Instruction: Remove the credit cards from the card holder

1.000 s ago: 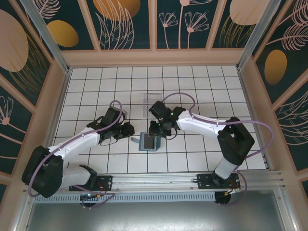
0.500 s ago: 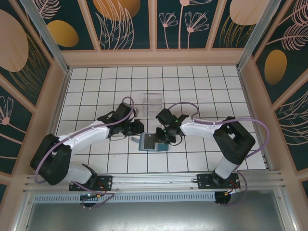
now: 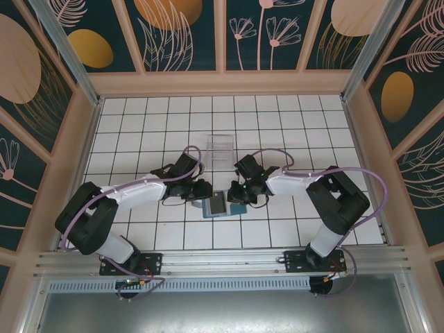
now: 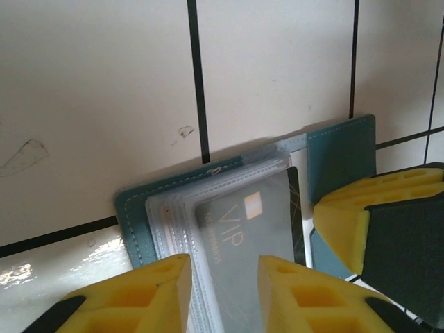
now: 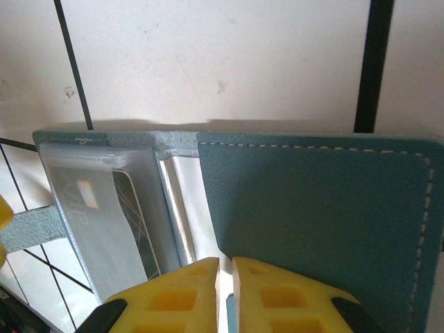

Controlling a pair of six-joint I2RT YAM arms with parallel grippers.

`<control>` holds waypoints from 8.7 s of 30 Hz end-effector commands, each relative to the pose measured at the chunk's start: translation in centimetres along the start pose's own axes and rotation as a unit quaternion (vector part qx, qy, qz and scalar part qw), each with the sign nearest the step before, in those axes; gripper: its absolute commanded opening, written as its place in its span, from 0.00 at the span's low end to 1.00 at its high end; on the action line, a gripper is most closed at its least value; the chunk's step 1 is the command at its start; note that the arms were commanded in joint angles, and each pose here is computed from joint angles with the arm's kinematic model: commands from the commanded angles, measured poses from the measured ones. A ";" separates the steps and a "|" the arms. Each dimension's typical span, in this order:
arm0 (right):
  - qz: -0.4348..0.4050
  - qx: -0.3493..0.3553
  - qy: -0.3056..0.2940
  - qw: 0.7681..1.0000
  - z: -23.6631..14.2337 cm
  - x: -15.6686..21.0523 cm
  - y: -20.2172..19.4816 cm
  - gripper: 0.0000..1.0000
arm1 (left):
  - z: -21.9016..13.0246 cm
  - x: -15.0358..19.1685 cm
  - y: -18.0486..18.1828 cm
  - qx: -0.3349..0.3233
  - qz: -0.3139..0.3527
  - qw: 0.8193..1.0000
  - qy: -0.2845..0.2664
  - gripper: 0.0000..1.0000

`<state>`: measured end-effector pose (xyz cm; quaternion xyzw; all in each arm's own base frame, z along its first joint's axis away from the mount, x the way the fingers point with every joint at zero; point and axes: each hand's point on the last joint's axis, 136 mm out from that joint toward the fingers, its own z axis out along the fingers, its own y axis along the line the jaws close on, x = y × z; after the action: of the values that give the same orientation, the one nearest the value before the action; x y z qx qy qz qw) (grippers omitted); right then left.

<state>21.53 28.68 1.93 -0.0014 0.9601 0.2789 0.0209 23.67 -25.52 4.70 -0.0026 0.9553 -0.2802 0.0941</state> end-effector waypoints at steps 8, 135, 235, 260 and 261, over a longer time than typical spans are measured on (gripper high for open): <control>-0.009 0.002 0.016 1.000 0.6 0.6 -0.7 0.14 | 0.1 2.0 -0.8 0.022 -0.023 0.999 0.013 0.34; -0.024 -0.100 -0.092 0.990 -7.3 0.1 1.6 0.00 | 0.2 2.6 2.1 -0.062 -0.032 0.998 0.006 0.21; -0.712 0.145 0.118 0.677 -1.7 -16.3 6.1 0.30 | -3.9 -2.6 3.1 -0.026 -0.061 0.993 -0.099 0.22; -0.725 0.183 0.049 0.662 -4.1 -18.0 8.9 0.37 | -4.2 -3.0 3.1 -0.027 -0.061 0.992 -0.106 0.23; -0.725 0.171 0.052 0.665 -4.1 -17.4 9.1 0.45 | -4.2 -3.0 3.1 -0.026 -0.061 0.992 -0.106 0.22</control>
<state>40.54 33.03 8.03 -0.7036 0.6941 -0.0228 0.1505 25.57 -20.60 6.48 -0.0949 0.9463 -0.2579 0.1702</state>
